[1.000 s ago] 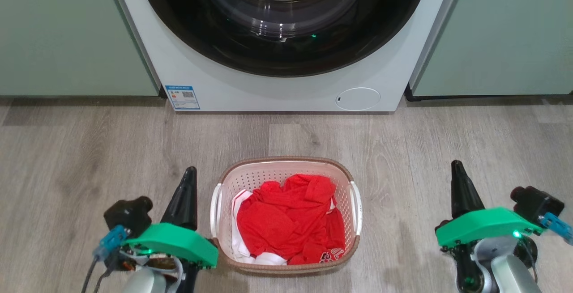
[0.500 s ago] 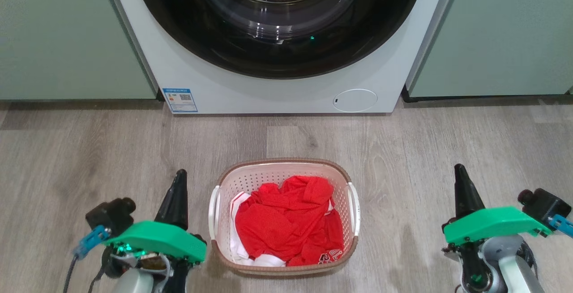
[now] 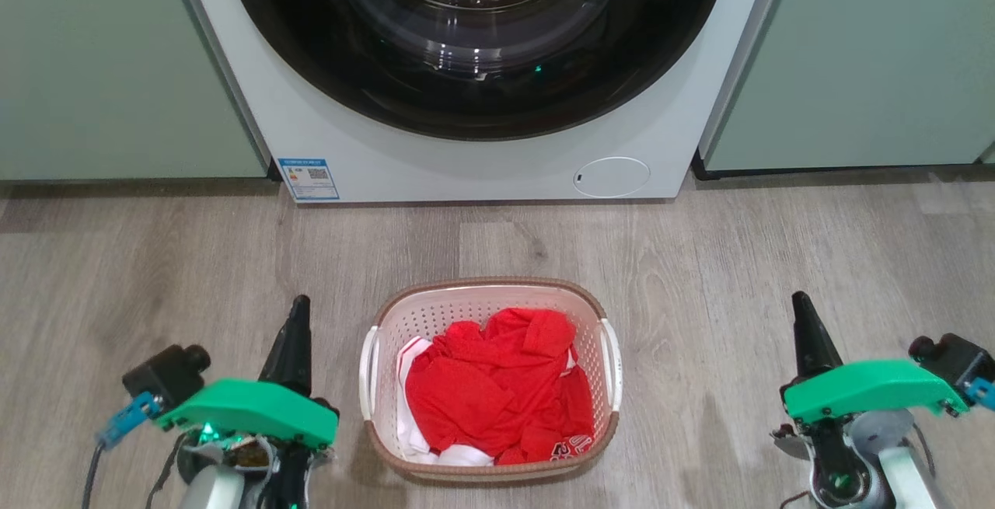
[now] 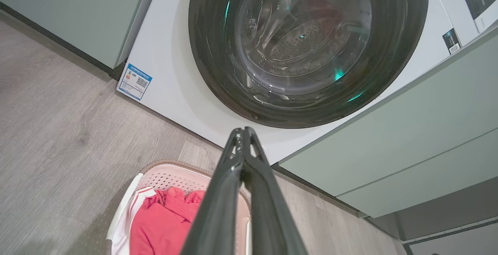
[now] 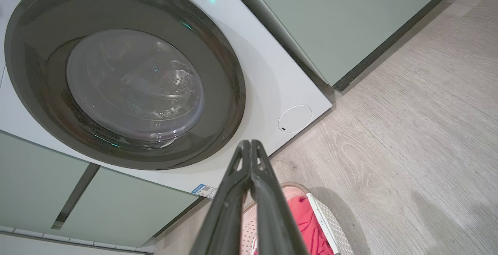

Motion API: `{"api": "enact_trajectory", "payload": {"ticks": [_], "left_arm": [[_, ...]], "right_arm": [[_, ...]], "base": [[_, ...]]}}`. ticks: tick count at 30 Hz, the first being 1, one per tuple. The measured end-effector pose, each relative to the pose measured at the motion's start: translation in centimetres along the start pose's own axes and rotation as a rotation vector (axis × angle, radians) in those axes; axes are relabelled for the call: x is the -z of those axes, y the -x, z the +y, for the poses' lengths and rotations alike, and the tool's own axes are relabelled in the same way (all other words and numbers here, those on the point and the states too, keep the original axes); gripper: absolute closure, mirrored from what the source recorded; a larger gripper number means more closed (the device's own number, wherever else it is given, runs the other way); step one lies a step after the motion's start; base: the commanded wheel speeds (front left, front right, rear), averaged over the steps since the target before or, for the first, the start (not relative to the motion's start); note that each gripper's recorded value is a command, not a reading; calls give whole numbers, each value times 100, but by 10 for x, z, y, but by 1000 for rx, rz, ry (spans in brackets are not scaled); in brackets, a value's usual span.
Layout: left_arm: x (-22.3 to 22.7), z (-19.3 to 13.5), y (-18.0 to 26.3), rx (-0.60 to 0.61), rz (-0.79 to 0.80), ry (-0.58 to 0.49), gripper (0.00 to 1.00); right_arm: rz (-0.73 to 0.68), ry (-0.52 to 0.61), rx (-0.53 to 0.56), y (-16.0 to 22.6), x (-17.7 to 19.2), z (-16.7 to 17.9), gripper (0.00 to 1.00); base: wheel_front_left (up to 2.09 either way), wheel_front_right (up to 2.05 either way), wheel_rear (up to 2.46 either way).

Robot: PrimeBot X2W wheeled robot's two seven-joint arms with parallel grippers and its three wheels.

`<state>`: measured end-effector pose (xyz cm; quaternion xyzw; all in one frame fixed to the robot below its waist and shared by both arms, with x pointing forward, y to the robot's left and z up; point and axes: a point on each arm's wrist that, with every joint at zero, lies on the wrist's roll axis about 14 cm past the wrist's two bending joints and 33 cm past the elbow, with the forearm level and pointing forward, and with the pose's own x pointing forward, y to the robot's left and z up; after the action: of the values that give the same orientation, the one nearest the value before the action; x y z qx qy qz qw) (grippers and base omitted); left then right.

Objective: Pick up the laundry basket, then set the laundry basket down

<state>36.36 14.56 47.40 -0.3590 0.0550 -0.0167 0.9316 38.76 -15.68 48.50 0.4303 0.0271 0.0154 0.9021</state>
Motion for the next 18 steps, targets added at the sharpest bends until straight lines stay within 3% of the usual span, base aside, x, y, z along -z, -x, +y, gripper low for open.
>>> {"api": "enact_trajectory", "payload": {"ticks": [18], "left_arm": [[-3, 10, -1, -36, 14, 201, 100]], "right_arm": [[-9, -162, 41, 3, -8, -11, 100]], "base": [[0, 0, 0]]}}
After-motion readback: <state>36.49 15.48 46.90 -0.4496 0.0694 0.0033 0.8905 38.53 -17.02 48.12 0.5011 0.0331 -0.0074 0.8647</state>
